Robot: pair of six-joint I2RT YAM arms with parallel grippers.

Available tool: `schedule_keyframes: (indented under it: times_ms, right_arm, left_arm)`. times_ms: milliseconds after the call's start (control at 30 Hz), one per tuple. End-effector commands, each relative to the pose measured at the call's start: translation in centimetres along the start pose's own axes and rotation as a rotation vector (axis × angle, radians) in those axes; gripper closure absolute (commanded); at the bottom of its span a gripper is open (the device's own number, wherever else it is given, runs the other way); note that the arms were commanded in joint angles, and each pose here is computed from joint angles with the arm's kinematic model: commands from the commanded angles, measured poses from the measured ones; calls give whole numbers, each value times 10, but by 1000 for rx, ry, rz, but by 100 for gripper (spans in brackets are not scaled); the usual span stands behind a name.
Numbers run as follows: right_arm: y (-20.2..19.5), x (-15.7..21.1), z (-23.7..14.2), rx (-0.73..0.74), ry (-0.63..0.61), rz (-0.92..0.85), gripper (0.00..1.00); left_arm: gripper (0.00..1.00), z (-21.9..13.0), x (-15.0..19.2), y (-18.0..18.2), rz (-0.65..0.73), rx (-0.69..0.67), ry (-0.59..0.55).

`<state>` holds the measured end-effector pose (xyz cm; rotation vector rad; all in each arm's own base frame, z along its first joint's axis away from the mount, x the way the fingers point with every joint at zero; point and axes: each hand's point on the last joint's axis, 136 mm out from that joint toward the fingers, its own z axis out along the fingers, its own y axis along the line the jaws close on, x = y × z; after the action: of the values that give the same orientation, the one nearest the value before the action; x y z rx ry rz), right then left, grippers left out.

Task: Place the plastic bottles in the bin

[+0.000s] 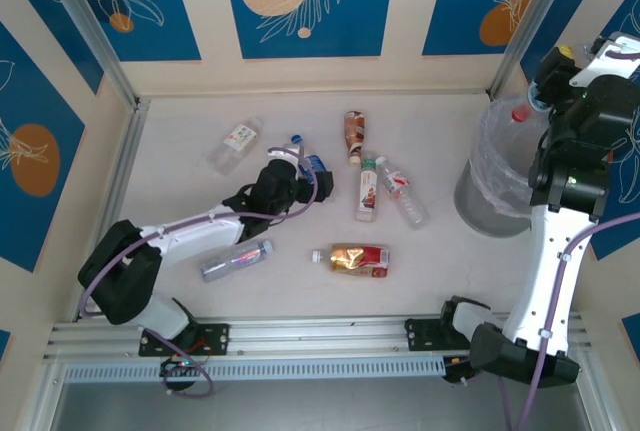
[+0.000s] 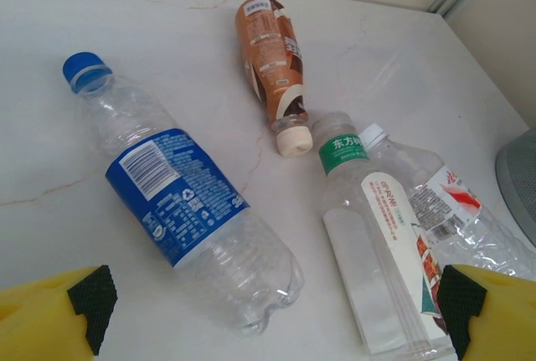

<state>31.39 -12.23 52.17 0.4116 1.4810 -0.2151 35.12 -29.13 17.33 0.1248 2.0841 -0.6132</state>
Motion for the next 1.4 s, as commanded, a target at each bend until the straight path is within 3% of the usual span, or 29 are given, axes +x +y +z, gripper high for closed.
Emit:
schedule_keyframes:
  times_ms: [0,500,1000,1200,1367]
  right_arm:
    - [-22,28,4,96,112,-19,48]
    - [-31,99,13,198,298,-160,46]
    - [-47,195,29,250,487,-128,37]
    - [-53,214,36,274,539,-119,30]
    - [-50,212,35,272,551,-83,18]
  left_arm:
    - [1,6,-7,-8,-18,25,16]
    - [1,6,-3,2,-74,-3,56]
    - [0,5,3,17,-103,-56,84]
    - [0,0,7,35,-136,-113,85]
    - [0,-6,9,48,-149,-162,88]
